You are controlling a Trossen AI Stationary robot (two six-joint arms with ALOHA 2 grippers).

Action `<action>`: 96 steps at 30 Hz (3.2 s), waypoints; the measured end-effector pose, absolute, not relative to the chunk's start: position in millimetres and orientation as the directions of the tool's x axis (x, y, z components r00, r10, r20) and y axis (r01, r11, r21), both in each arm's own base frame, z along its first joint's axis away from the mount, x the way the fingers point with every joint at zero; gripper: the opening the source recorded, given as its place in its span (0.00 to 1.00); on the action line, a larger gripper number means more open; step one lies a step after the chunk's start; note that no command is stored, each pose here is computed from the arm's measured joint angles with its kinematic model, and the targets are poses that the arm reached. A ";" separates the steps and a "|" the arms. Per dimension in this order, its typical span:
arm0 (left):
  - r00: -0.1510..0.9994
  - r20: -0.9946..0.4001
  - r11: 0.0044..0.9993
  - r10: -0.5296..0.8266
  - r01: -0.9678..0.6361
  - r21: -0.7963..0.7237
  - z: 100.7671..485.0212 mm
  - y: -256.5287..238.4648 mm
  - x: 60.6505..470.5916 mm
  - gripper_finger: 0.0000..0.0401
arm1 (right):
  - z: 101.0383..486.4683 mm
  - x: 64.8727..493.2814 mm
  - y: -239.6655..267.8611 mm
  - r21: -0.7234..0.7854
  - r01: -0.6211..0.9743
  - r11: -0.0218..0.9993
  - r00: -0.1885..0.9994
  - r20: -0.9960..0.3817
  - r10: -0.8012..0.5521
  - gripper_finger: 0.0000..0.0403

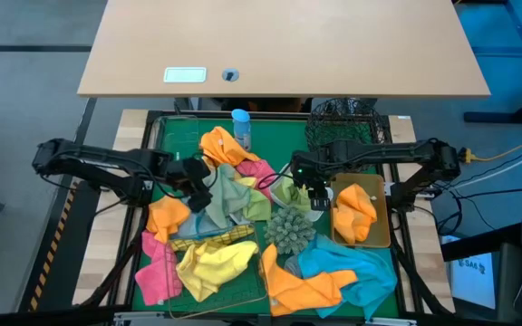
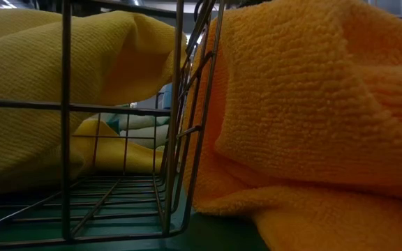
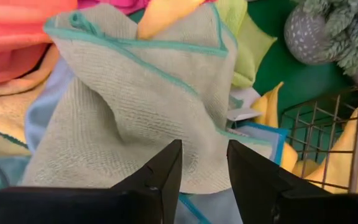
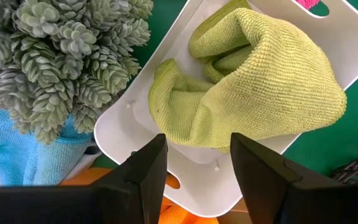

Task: Sort microfiber towel by color & place in baskets
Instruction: Put the green microfiber cloth into the white bin

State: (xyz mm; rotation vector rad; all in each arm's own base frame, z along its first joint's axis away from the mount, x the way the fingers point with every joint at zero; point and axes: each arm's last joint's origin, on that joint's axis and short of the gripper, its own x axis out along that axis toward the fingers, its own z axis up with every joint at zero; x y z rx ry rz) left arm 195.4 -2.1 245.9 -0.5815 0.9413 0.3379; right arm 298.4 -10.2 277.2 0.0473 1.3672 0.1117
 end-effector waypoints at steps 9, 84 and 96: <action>0.474 -0.880 0.805 0.023 -0.530 -0.265 229.7 -3.2 207.0 0.41 | 277.2 298.4 -10.2 0.099 -0.052 0.994 0.198 -0.974 0.107 0.44; 0.946 -0.324 0.898 0.021 -0.160 -0.410 335.2 -4.0 257.1 0.13 | 343.9 390.7 -10.3 0.007 -0.263 0.965 0.832 -0.505 0.230 0.05; 0.939 -0.343 0.899 0.023 -0.170 -0.405 333.4 -3.9 256.4 0.18 | 402.2 339.7 -11.7 -0.025 -0.147 0.989 0.791 -0.604 0.102 0.03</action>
